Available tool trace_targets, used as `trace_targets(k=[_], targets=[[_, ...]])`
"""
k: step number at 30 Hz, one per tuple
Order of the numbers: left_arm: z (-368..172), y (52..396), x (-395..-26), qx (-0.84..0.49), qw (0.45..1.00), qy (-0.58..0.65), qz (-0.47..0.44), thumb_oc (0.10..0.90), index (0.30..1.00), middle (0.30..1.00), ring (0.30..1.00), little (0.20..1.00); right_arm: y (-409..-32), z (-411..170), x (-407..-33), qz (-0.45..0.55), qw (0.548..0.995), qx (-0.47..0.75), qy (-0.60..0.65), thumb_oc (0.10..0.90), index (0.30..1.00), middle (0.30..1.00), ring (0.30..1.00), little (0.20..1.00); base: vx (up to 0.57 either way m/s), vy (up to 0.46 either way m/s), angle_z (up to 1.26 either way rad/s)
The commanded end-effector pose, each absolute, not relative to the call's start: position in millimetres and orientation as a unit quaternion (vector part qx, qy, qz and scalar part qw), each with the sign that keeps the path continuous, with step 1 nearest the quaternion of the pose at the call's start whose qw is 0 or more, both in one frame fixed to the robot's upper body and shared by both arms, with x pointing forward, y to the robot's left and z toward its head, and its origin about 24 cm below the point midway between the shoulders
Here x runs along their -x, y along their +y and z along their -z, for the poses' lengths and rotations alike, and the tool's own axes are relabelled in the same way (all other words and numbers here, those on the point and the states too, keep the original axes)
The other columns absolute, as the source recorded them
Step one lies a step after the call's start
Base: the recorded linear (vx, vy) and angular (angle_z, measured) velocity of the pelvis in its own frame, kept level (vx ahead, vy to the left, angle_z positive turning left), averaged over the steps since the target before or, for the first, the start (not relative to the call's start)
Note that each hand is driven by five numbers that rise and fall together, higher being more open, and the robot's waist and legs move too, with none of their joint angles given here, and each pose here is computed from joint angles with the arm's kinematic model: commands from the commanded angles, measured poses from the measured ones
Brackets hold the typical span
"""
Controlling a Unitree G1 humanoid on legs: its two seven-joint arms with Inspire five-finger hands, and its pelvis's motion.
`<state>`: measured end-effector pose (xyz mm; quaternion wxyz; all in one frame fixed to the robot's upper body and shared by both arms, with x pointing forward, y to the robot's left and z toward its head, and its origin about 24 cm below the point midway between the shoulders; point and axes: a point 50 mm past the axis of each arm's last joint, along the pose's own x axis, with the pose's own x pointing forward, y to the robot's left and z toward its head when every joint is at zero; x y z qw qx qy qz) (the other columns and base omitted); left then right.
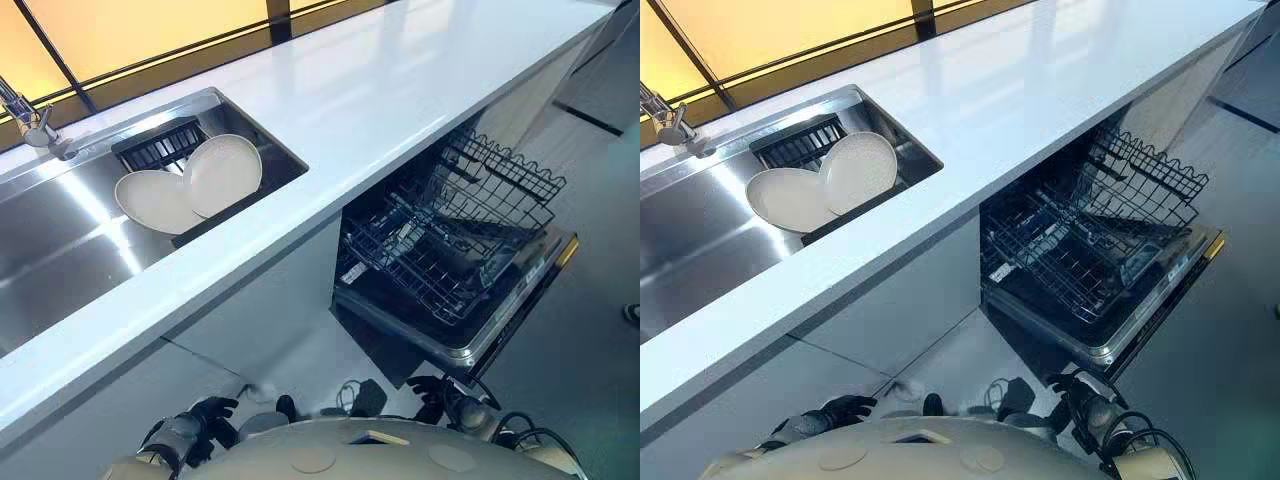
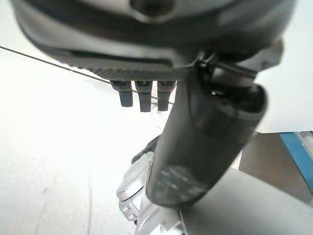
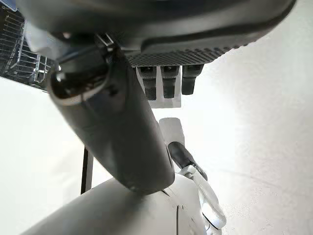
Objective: Pick up plates and place into dishwasher.
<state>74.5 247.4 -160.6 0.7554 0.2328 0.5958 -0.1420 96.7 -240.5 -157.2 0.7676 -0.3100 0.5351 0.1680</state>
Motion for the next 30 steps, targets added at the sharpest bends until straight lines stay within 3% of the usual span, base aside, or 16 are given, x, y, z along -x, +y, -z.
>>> trace_targets(k=[1, 9, 15, 24, 30], targets=[[161, 215, -107, -0.190, 0.798, 0.550, 0.156, 0.800, 0.900, 0.900, 0.900, 0.900, -234, 153, -119, -0.165, 0.790, 0.302, 0.506, 0.800, 0.900, 0.900, 0.900, 0.900, -0.08, -0.551, 0.14], [160, 215, -109, -0.165, 0.810, 0.543, 0.146, 0.800, 0.900, 0.900, 0.900, 0.900, -234, 153, -118, -0.166, 0.790, 0.303, 0.506, 0.800, 0.900, 0.900, 0.900, 0.900, 0.00, 0.000, 0.00], [147, 204, -138, -0.122, 0.862, 0.458, 0.178, 0.800, 0.900, 0.900, 0.900, 0.900, -239, 150, -124, -0.167, 0.789, 0.305, 0.506, 0.800, 0.900, 0.900, 0.900, 0.900, 0.00, 0.000, 0.00], [74, 165, -218, -0.112, 0.843, 0.287, 0.442, 0.800, 0.900, 0.900, 0.900, 0.900, -267, 127, -157, -0.172, 0.787, 0.325, 0.495, 0.800, 0.900, 0.900, 0.900, 0.900, -0.03, 0.017, 0.00], [-22, 114, -235, 0.168, 0.746, 0.173, 0.620, 0.800, 0.900, 0.900, 0.900, 0.900, -273, 110, -175, -0.176, 0.791, 0.323, 0.490, 0.800, 0.900, 0.900, 0.900, 0.900, -0.01, -0.013, 0.05]])
